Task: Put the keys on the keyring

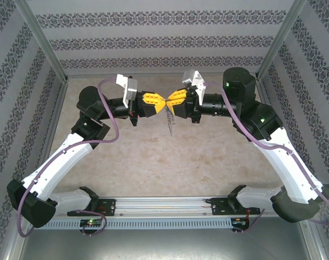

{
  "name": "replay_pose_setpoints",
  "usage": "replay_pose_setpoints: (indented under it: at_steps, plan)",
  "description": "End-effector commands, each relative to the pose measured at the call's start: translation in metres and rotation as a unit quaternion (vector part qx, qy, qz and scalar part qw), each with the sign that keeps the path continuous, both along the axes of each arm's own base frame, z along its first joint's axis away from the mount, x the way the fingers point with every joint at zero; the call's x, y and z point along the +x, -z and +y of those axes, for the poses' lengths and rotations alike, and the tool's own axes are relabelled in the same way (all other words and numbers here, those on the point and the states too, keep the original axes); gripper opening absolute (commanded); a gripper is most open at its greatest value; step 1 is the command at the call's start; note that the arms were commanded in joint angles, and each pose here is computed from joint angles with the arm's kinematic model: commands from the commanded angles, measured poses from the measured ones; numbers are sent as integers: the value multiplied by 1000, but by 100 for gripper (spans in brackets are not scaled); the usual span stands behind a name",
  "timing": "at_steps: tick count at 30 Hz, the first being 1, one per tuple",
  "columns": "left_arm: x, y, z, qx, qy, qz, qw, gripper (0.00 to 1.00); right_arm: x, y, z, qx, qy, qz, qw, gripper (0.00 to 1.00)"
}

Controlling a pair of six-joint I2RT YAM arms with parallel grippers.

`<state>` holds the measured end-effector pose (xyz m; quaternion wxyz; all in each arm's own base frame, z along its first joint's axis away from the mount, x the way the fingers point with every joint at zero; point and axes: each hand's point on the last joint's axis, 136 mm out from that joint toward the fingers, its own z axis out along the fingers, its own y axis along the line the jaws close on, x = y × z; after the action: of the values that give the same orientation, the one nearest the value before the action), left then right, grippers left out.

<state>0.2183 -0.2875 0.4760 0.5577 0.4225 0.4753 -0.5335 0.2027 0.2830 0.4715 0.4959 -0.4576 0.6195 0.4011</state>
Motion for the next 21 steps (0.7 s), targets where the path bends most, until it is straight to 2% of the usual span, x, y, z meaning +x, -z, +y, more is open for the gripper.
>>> replay_pose_setpoints:
  at_steps: [1,4,8,9,11,13,16,21]
  plan:
    - [-5,-15,3,-16,9,-28,999,0,-10,-12,6,9,-27,-14,999,10]
    - [-4,-12,2,-11,9,-24,1000,0,-11,-12,7,6,-31,-21,999,0]
    - [2,-5,4,6,-17,-26,1000,0,-11,-7,8,-23,-20,-39,999,0]
    - [3,-2,4,17,-25,-28,999,5,-9,-5,7,-34,-8,-46,998,0]
    - [4,11,6,57,-41,-33,997,23,-1,5,3,-74,24,-66,995,0]
    - [7,21,9,95,-62,-41,993,36,5,15,0,-121,49,-83,988,0]
    - [9,34,14,141,-85,-53,985,36,6,31,-4,-186,48,-92,977,0]
    - [6,38,15,160,-83,-59,982,29,3,37,-2,-208,35,-99,972,0]
